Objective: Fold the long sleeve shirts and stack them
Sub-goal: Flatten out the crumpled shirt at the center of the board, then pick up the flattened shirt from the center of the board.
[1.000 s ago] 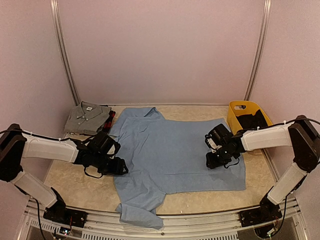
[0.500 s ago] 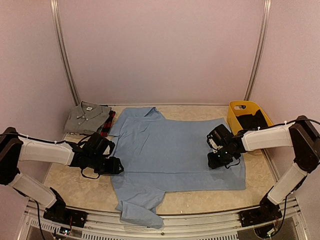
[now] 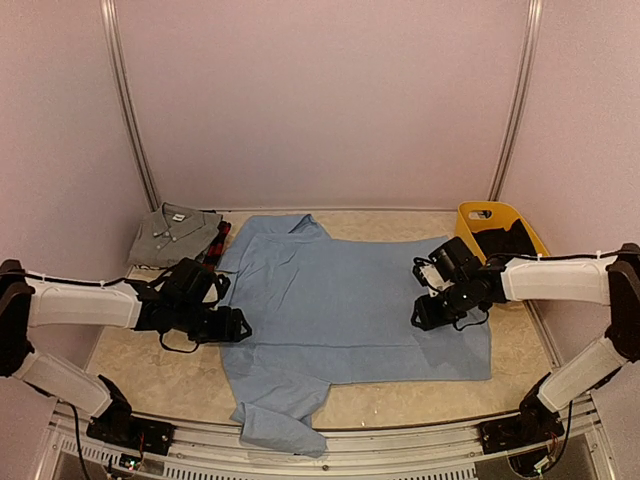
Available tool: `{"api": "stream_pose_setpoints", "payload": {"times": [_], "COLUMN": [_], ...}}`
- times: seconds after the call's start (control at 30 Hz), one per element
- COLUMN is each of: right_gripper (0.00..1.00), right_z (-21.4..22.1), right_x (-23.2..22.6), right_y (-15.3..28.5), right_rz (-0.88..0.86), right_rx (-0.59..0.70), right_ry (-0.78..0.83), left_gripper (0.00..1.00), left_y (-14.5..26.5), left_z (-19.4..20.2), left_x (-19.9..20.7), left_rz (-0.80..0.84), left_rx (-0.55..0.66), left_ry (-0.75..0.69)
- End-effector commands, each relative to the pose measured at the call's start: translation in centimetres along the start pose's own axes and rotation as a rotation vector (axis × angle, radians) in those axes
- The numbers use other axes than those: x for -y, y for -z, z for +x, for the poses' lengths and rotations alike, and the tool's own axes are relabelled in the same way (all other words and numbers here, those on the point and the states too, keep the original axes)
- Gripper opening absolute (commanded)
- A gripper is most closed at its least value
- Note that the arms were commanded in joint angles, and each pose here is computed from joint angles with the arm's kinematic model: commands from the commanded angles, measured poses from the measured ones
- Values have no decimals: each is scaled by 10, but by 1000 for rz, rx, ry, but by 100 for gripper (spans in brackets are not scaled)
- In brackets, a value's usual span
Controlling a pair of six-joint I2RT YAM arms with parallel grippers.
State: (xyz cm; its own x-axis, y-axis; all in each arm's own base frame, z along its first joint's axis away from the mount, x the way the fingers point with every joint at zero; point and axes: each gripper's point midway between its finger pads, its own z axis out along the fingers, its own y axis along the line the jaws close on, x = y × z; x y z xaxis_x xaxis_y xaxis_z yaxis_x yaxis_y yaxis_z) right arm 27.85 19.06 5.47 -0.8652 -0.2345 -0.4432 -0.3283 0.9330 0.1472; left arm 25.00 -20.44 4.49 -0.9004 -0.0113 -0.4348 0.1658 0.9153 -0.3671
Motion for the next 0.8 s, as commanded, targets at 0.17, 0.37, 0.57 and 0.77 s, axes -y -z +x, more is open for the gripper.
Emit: {"api": "stream_pose_setpoints", "payload": {"times": [0.17,0.37,0.57,0.77], "right_gripper": [41,40,40,40], "right_z": [1,6,-4,-4], "right_x": [-29,-37,-45,-46], "right_y": [28,20,19,30], "right_rz": [-151,-180,-193,-197], "right_rx": [67,46,47,45], "right_ry": [24,22,33,33], "left_gripper": [76,78,79,78], "left_y": [42,94,104,105], "left_z": [-17,38,74,109], "left_x": [82,161,178,192], "left_rz": [319,473,433,394], "left_rx": [72,33,-106,-262], "left_ry": [-162,-456,-634,-824]}}
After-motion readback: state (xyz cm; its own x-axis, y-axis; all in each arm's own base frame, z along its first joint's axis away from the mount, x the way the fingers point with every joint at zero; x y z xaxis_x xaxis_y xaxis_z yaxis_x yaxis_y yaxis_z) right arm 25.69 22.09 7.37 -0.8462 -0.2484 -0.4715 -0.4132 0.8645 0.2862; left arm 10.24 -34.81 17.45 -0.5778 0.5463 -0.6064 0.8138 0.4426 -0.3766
